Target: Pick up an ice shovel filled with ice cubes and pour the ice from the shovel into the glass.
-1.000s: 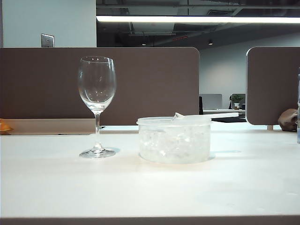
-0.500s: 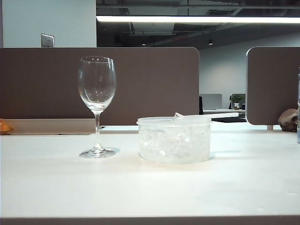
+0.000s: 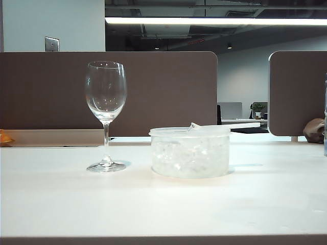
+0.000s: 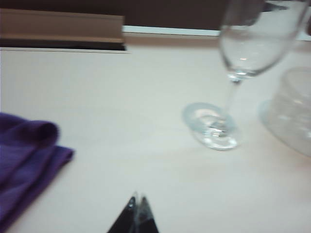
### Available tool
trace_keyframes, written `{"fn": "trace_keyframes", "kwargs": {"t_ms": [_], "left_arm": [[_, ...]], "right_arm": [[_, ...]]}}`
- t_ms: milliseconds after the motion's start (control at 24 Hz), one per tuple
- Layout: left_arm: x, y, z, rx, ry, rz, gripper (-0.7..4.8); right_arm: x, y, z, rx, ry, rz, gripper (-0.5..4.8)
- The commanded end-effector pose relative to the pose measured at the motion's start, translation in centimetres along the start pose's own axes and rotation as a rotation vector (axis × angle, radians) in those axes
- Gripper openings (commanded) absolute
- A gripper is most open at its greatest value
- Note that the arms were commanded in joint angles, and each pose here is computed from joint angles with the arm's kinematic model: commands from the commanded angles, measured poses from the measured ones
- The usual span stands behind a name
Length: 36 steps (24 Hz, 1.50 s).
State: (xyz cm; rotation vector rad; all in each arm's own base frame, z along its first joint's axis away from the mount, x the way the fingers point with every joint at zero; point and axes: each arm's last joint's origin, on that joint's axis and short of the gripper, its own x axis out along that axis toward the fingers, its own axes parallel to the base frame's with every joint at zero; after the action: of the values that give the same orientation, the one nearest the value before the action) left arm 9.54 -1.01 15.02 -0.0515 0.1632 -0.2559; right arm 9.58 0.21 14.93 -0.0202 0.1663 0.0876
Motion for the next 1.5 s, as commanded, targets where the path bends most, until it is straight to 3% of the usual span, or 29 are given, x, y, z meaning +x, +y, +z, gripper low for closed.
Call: {"fn": "trace_keyframes", "kwargs": {"t_ms": [42,292,375,542,667,792,917,1042,1334,1501], "left_arm": [[-0.1,-0.6,0.1,0.008,-0.006,-0.223,-0.05],[-0.1,-0.8,0.2,0.010,-0.008,-0.278,-0.05],[-0.1,-0.8,0.2,0.010,-0.008,-0.278,-0.05],[-0.1,-0.8,0.2,0.010,-0.008,-0.278,-0.05],[-0.1,-0.8,0.2,0.010,-0.008,-0.278,-0.05],[-0.1,-0.8,0.2,0.010,-0.008,-0.278,-0.05],[-0.1,-0.8,0.2,0.010,-0.008,-0.278,-0.05],[-0.1,-0.8,0.2,0.011,-0.008,-0.278,-0.05],[-0.1,-0.8,0.2,0.011,-0.008,-0.278,-0.05],[-0.1,-0.8,0.2,0.011,-0.008,-0.278,-0.05]], "right_arm": [[0.1,0.0,0.0,-0.001,-0.015,-0.002,0.00],[0.1,0.1,0.0,0.023,-0.018,0.041,-0.01],[-0.1,0.1,1.1,0.104,-0.091,0.050,-0.01],[-2.4,0.1,6.5,0.132,-0.305,0.047,-0.02],[-6.4,0.0,12.0,0.136,-0.396,-0.055,-0.02],[-9.6,0.3,15.8,0.082,-0.291,-0.042,-0.02],[-10.9,0.9,19.9,-0.018,-0.067,0.165,-0.02],[-9.9,1.0,22.1,0.010,0.065,0.254,-0.02],[-3.2,1.0,22.9,0.098,0.259,0.501,0.00],[2.6,1.1,21.6,0.195,0.366,0.531,0.00]]}}
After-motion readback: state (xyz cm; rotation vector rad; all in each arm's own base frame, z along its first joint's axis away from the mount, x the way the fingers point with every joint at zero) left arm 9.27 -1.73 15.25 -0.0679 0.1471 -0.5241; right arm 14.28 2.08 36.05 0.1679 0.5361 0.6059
